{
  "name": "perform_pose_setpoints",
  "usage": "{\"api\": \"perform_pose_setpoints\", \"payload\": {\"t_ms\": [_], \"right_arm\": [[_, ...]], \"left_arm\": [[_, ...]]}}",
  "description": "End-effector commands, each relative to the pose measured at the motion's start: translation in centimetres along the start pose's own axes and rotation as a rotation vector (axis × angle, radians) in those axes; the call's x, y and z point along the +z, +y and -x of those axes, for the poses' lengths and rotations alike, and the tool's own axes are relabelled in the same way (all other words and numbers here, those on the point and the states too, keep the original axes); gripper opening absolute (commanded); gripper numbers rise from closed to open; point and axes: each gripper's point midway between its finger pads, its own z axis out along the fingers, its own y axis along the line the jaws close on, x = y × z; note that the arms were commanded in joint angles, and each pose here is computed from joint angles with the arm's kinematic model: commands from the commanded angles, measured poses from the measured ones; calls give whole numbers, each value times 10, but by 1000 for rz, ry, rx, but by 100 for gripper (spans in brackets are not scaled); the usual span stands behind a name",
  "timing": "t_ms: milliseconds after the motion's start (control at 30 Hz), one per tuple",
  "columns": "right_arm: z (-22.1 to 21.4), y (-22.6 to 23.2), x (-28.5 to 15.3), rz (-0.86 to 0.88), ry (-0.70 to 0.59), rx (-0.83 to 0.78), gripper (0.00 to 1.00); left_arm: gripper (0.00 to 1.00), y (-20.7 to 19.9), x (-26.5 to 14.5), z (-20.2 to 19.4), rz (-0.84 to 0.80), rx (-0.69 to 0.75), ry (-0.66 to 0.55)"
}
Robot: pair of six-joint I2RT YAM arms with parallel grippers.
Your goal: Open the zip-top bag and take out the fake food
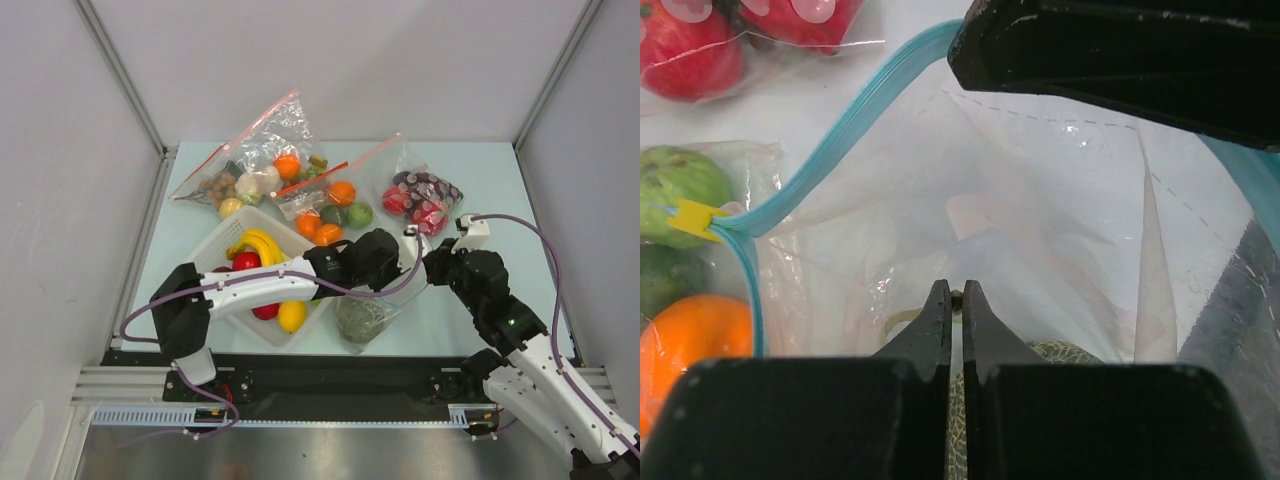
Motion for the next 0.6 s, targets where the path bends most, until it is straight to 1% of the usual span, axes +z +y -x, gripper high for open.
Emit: {"api": "perform_pose_setpoints", "payload": {"t_ms": [0,133,367,567], "right_arm": [[27,7,-6,12,-74,18,0],[29,6,-9,7,-84,20,0],[23,6,-4,9,-67,21,0],[22,9,-2,17,-68,22,0]], "left_arm": [[0,6,-29,44,6,-3,-118],[0,11,-48,66,20,-17,-192],[0,19,-95,113,28,-63,-382],[0,24,-113,136,41,-66,-473]]}}
